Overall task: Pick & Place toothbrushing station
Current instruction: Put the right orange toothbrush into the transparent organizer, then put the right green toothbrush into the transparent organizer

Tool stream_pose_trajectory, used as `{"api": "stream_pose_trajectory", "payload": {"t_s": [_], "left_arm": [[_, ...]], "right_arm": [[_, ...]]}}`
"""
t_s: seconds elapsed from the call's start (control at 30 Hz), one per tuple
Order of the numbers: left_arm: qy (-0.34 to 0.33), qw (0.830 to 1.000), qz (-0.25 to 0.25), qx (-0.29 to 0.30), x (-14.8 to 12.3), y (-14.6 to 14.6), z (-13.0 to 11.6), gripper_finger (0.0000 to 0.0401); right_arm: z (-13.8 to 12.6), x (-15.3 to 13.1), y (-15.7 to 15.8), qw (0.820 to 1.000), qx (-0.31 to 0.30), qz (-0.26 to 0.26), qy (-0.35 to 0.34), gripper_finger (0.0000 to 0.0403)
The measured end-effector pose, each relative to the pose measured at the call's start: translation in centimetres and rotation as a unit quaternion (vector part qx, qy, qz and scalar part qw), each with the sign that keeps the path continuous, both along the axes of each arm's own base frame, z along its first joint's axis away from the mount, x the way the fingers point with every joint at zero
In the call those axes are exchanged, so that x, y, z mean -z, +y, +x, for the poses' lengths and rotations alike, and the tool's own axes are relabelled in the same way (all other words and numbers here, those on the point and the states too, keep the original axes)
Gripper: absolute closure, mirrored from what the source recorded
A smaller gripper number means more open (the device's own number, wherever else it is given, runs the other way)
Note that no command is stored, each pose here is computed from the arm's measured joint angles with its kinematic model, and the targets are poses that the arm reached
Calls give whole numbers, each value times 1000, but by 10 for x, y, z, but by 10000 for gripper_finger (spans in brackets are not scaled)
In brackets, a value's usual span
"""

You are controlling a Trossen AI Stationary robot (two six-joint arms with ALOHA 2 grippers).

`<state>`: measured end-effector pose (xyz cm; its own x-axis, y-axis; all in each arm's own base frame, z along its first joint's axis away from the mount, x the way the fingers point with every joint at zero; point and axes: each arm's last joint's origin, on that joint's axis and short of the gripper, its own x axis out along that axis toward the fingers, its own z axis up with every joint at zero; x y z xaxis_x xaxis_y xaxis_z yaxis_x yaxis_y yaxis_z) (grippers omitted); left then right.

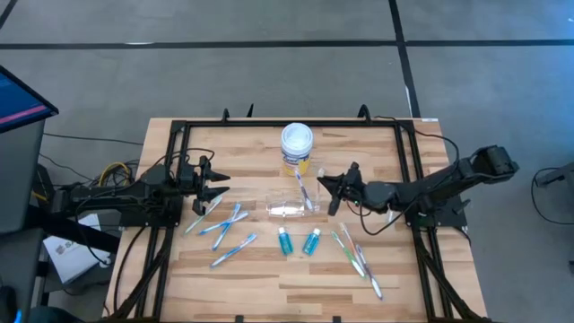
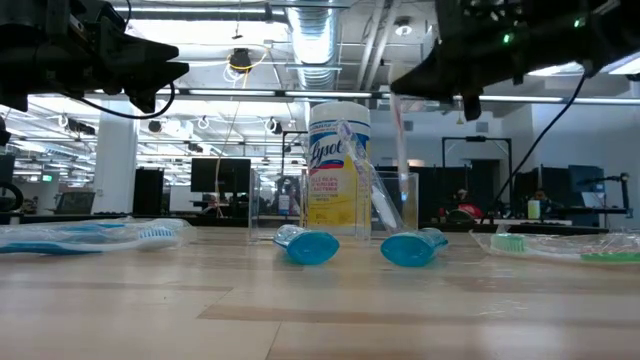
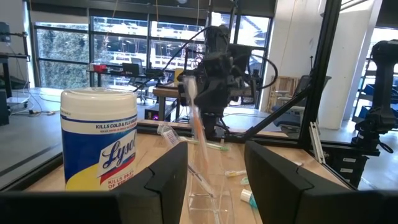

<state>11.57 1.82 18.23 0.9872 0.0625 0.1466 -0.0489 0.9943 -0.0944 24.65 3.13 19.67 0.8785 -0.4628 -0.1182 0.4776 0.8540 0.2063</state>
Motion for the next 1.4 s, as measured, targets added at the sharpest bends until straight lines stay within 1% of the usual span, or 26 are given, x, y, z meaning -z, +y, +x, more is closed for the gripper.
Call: {"api": "stream_pose_trajectory", "payload": {"t_s": [0.2,0.3,0.5,0.67,0.77,0.97,1.23,1.4], "left_arm": [[0,1000,0,0,0,0,0,247],[0,1000,0,0,0,0,0,247],[0,1000,0,0,0,0,0,247],[0,1000,0,0,0,0,0,247],[0,1000,0,0,0,0,0,247],[0,1000,0,0,0,0,0,247],[0,1000,0,0,0,0,0,247],[0,1000,0,0,0,0,0,247]], "right_arm": [[14,19,-2,1000,8,1,-5,403],[16,29,-2,1000,10,-3,18,403],[17,31,-1,1000,10,0,17,394],[17,33,-1,1000,9,1,26,372],[17,35,-1,999,12,16,29,356],[16,36,-1,999,13,18,30,324],[16,33,-2,999,10,-8,41,277],[11,21,-2,999,7,-24,35,269]]}}
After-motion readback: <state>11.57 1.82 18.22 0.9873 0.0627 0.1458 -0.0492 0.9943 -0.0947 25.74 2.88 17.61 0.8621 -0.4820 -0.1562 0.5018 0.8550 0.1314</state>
